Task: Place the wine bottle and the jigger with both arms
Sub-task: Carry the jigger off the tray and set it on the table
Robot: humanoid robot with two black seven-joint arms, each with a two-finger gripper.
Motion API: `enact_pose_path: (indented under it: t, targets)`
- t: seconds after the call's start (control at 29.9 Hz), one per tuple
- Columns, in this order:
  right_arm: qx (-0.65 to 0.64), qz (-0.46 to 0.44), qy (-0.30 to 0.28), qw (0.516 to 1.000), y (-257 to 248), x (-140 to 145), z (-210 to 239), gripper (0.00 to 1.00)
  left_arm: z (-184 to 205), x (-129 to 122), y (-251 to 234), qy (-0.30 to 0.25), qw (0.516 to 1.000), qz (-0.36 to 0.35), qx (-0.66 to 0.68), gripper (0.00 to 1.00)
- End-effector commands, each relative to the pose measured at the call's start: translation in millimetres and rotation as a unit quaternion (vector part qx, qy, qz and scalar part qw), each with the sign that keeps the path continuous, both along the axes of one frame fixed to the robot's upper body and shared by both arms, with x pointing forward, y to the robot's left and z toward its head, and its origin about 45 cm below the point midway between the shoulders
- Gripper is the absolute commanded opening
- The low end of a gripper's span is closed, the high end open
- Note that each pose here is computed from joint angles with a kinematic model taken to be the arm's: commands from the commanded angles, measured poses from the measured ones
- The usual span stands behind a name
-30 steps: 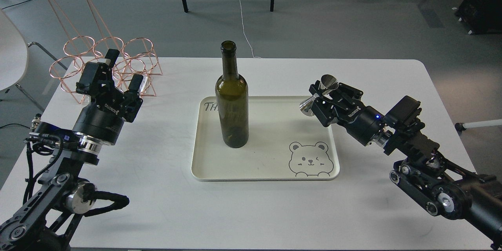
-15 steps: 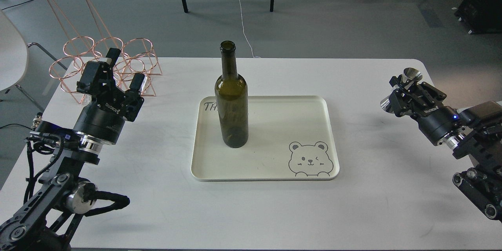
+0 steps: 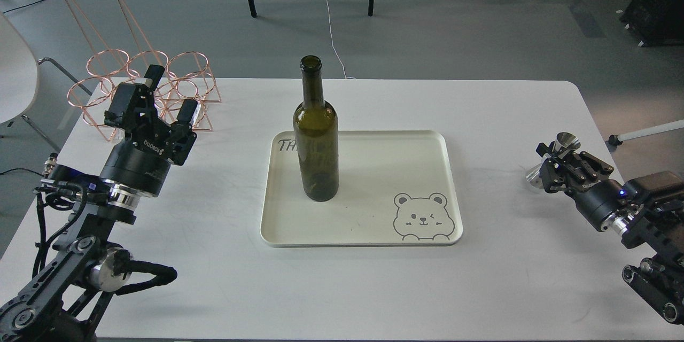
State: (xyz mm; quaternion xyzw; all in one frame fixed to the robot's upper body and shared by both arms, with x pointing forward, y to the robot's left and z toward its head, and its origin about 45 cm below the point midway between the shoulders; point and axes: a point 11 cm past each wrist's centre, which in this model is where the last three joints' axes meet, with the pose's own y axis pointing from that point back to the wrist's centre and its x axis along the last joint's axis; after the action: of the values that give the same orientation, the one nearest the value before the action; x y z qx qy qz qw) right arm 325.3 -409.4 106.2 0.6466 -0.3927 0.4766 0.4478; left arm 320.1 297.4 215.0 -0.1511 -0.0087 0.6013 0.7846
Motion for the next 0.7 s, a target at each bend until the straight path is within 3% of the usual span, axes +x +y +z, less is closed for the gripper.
enact_pose_path:
  t: [0.0, 0.2, 0.37, 0.43, 0.67]
  targets:
    - [0.01, 0.0, 0.012, 1.0, 5.4, -3.7, -7.6, 0.33, 0.2, -0.8, -0.3, 0.0, 1.0, -0.001, 0.0, 0.98]
    - [0.015, -0.001, 0.016, 1.0, 6.1, -5.1, -9.6, 0.4, 0.2, -0.8, -0.3, 0.0, 1.0, -0.001, 0.0, 0.98]
    - [0.01, 0.005, 0.022, 1.0, 6.1, -7.7, -11.4, 0.79, 0.1, -0.9, -0.9, 0.0, 1.0, -0.002, 0.0, 0.98]
    - [0.01, 0.013, 0.029, 0.999, 8.9, -11.7, -13.5, 0.9, 0.1, -0.9, -0.9, 0.0, 1.0, -0.002, 0.0, 0.98]
    - [-0.007, 0.015, 0.059, 0.998, -27.7, -45.3, 3.5, 0.96, 0.6, -0.9, -1.1, -0.001, 1.0, -0.002, -0.001, 0.98]
